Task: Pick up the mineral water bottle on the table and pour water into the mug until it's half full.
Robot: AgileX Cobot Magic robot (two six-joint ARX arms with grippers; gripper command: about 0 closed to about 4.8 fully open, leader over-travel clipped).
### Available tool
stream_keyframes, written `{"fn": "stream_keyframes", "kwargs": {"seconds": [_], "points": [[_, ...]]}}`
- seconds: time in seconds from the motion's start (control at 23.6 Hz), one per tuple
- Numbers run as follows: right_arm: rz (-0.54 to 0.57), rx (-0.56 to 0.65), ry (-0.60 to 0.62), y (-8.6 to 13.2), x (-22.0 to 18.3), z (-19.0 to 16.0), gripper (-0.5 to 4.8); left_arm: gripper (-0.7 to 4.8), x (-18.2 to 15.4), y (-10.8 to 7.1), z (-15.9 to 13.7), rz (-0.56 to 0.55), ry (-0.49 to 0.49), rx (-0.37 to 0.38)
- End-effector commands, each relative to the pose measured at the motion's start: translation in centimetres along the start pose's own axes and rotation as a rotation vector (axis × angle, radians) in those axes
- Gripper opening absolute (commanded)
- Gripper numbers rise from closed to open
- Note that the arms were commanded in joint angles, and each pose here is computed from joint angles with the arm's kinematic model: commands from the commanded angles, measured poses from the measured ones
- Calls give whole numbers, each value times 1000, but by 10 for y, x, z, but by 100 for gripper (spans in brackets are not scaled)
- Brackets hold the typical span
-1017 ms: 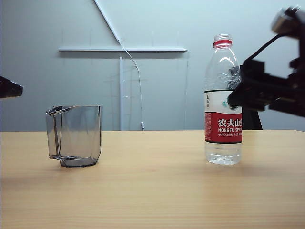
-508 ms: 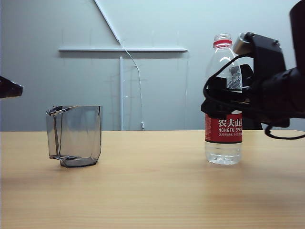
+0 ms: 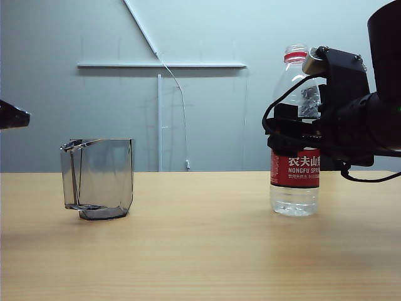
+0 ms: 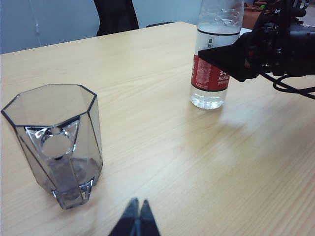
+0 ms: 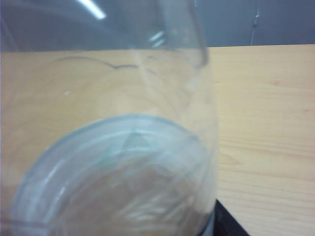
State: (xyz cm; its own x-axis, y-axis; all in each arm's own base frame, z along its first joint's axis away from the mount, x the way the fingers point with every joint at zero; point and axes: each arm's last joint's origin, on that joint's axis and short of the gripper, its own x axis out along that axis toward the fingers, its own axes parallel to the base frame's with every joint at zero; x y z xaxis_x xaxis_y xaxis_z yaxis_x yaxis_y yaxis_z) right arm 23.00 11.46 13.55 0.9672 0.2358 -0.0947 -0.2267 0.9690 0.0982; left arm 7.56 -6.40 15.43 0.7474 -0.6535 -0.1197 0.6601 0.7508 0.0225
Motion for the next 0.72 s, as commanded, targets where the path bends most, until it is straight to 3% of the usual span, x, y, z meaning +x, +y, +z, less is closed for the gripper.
{"fn": "stream_keyframes", "kwargs": {"seconds": [0.04,0.34,0.59,0.72], "points": [[-3,6,-25,0,0,3,295,-2,0,0,2,-1,-15,-3],[12,9,-45,1,0,5,295,-2,0,0,2,-1,-16,-3],[137,-135,-123,9,1,22,292,-2,0,3,2,30,-15,-6],[194,-250,-72,22,15,44,291,-2,-1,12,2,121,-18,-16]]}}
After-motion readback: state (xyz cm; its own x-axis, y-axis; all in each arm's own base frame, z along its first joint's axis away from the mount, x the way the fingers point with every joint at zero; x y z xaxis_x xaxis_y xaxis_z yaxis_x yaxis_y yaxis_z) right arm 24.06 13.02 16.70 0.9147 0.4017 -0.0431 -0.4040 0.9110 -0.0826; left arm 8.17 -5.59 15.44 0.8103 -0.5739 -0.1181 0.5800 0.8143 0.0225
